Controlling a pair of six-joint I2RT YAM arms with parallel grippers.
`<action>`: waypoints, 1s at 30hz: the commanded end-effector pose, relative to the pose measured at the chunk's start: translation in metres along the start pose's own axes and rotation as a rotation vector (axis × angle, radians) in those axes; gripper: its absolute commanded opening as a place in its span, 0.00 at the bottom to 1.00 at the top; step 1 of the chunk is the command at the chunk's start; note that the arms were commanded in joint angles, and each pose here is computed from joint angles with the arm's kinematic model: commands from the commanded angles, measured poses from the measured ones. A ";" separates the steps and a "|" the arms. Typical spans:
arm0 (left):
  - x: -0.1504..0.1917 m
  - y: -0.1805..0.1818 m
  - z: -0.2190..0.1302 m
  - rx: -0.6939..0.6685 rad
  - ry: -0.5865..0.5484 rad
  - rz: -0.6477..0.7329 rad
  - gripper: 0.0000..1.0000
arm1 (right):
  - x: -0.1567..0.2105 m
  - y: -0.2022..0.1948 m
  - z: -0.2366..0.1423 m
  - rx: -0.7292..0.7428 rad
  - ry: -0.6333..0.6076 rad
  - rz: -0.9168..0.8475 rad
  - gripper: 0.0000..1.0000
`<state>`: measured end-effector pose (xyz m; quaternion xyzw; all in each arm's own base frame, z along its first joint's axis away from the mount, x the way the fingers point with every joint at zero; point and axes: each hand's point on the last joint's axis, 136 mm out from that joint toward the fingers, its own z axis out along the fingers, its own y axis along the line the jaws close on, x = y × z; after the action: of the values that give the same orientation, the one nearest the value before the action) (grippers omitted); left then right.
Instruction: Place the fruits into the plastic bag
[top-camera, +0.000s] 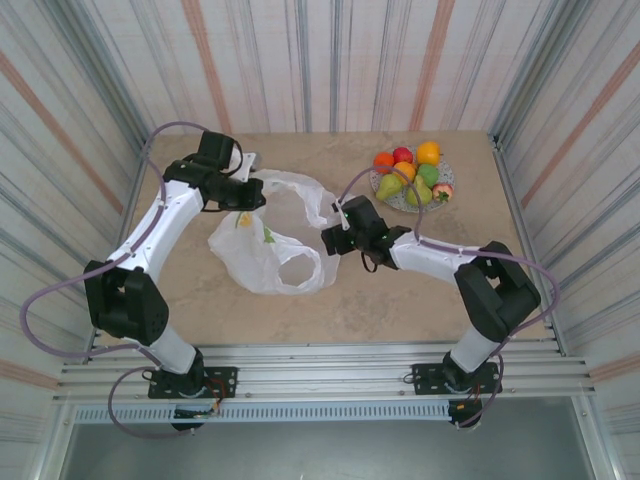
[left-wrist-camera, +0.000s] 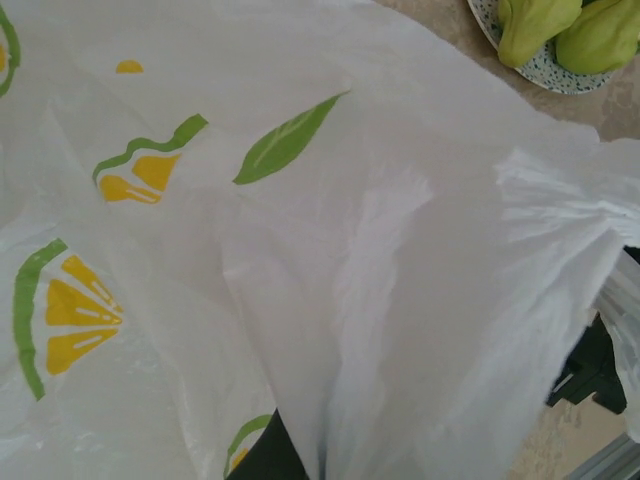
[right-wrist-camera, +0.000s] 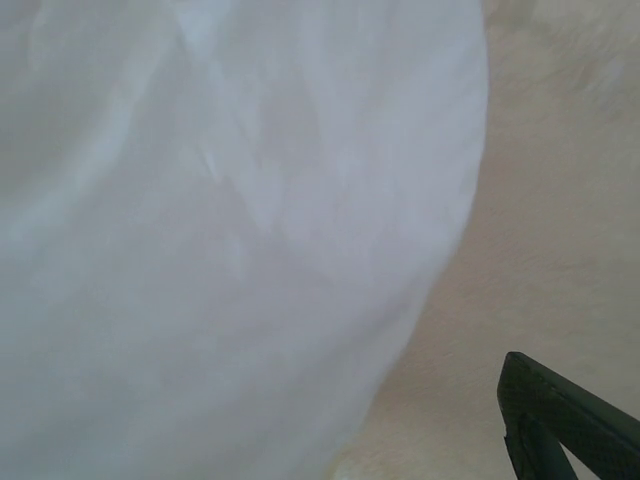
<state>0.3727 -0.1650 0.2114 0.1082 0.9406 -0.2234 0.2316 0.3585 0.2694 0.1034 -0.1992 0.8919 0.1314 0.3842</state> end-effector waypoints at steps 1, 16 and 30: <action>0.006 -0.003 0.003 0.037 0.021 0.023 0.00 | -0.053 0.002 -0.022 0.018 -0.153 -0.103 0.93; 0.013 0.002 0.010 0.038 0.056 0.040 0.00 | -0.093 0.000 -0.012 -0.387 -0.137 0.496 0.50; -0.002 0.016 0.013 0.114 -0.028 -0.193 0.00 | -0.026 0.007 -0.038 -0.347 0.043 0.282 0.96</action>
<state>0.3775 -0.1593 0.1923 0.0626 0.9372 -0.2695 0.2122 0.3725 0.2707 0.1520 -0.1039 0.8765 0.3396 0.3250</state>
